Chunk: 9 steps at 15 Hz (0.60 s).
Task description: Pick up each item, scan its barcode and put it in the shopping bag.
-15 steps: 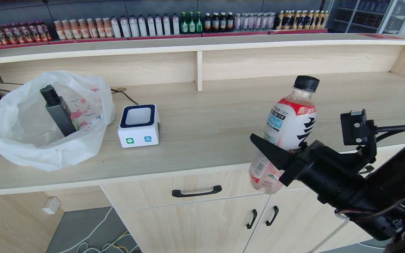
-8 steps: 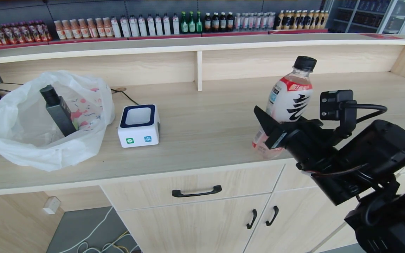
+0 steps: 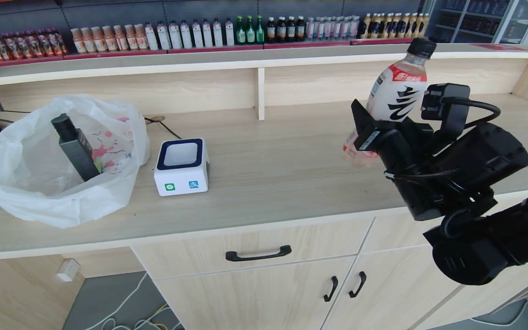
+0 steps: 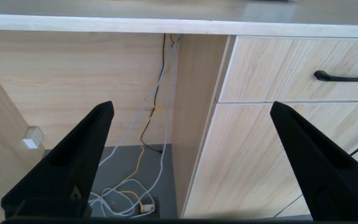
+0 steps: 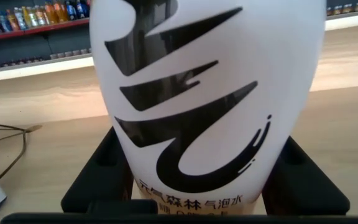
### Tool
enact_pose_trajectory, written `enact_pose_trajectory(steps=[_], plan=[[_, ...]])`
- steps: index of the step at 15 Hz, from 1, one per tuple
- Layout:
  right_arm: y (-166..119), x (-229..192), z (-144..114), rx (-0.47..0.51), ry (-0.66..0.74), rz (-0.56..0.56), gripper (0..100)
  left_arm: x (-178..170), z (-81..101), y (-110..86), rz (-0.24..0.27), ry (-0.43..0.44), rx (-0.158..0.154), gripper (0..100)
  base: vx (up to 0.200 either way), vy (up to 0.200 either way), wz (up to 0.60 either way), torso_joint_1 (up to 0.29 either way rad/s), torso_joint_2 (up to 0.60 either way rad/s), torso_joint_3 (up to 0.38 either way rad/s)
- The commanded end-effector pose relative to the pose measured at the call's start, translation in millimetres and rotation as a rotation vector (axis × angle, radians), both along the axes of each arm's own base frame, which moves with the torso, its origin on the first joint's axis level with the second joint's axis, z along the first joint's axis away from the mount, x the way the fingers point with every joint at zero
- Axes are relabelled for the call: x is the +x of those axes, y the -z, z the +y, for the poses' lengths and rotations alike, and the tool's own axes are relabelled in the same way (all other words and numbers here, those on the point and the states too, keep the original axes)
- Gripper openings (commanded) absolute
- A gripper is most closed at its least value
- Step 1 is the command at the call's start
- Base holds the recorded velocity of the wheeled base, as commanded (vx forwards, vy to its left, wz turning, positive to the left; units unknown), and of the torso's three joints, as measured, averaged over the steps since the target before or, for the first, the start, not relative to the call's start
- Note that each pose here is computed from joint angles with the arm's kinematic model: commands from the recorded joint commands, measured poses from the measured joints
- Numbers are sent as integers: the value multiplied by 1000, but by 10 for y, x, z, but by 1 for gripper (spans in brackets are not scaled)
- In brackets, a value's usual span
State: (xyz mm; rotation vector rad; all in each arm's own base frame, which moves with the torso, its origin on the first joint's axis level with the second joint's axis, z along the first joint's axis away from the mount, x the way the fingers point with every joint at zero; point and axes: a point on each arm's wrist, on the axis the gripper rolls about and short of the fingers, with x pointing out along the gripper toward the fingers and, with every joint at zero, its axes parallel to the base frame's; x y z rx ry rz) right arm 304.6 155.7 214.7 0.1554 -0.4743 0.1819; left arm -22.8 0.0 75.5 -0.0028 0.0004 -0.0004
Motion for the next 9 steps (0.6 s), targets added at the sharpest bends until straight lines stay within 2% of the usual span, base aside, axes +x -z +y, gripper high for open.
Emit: enact_pose_trajectory(steps=[1,9], plan=[[40,46,17,-4,-5,10,0,0,0,0,0,1,0,100,0,200,0,2,-2,7],[102,16,13,2,-16,38,0,0,0,0,0,1,-2,100,0,200,0,2,3,2]])
